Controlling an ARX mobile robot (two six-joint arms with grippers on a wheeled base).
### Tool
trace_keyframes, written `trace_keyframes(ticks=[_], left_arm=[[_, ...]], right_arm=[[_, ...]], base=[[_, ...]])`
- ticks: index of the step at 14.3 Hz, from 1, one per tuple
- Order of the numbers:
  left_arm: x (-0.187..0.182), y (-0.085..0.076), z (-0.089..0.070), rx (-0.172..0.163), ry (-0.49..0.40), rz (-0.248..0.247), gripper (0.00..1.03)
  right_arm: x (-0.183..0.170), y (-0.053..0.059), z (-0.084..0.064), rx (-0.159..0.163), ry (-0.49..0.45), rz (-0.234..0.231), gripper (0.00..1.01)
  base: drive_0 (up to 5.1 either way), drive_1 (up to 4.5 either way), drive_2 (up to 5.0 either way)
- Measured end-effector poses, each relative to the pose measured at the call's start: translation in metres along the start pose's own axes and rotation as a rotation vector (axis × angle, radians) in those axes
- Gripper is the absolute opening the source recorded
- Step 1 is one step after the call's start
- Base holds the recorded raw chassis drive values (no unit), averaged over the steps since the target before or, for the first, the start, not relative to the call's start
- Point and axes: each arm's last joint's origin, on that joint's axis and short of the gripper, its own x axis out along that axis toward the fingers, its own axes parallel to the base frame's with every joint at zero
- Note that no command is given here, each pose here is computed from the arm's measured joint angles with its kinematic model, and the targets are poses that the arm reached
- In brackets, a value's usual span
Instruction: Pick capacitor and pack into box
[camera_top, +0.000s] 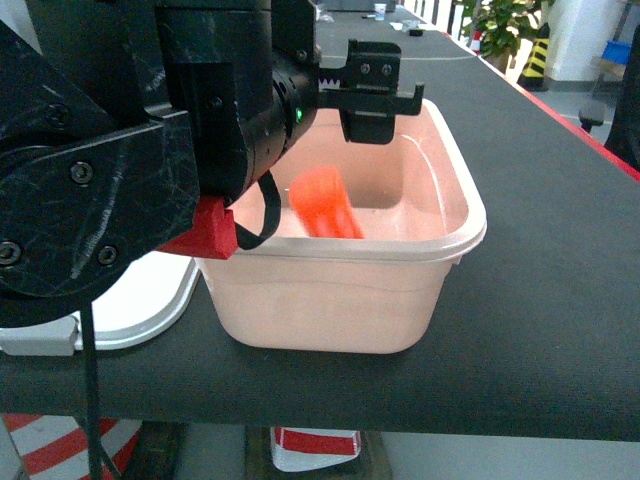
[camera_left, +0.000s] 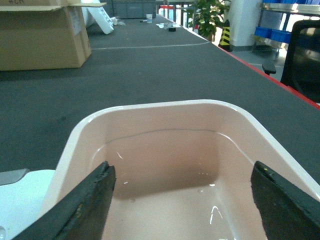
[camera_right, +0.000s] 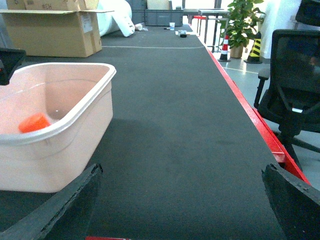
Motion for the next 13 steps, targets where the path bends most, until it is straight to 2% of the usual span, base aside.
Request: trace_keyframes(ticks=[1, 2, 3, 5, 9, 11, 13], left_arm=[[-0.003, 0.009, 0.004, -0.003, -0.008, 0.023, 0.93], [-0.009, 0.023, 0.006, -0.004, -0.01, 0.053, 1.0], [-0.017, 0.041, 0.008, -0.005, -0.011, 0.088, 0.98], [-0.044, 0.091, 0.016, -0.009, -0.037, 0.174, 0.98], [-0.062, 0.121, 0.02, -0.001, -0.065, 0.231, 0.98], [-0.075, 0.14, 0.017, 0.017, -0.067, 0.269, 0.98], [-0.081, 0.149, 0.011, 0.027, -0.055, 0.285, 0.98]], right_arm=[[0.0, 0.0, 0.0, 0.0, 0.0, 0.0, 0.98], [0.0, 0.0, 0.0, 0.0, 0.0, 0.0, 0.98], [0.0, 0.0, 0.0, 0.0, 0.0, 0.0, 0.98], [0.0, 0.0, 0.0, 0.0, 0.0, 0.0, 0.98], [0.0, 0.0, 0.0, 0.0, 0.0, 0.0, 0.98], [0.0, 0.0, 0.0, 0.0, 0.0, 0.0, 0.98], [0.0, 0.0, 0.0, 0.0, 0.0, 0.0, 0.98]], base=[[0.0, 0.0, 0.0], [0.0, 0.0, 0.0], [0.0, 0.0, 0.0], [0.0, 0.0, 0.0], [0.0, 0.0, 0.0], [0.0, 0.0, 0.0], [0.0, 0.0, 0.0]])
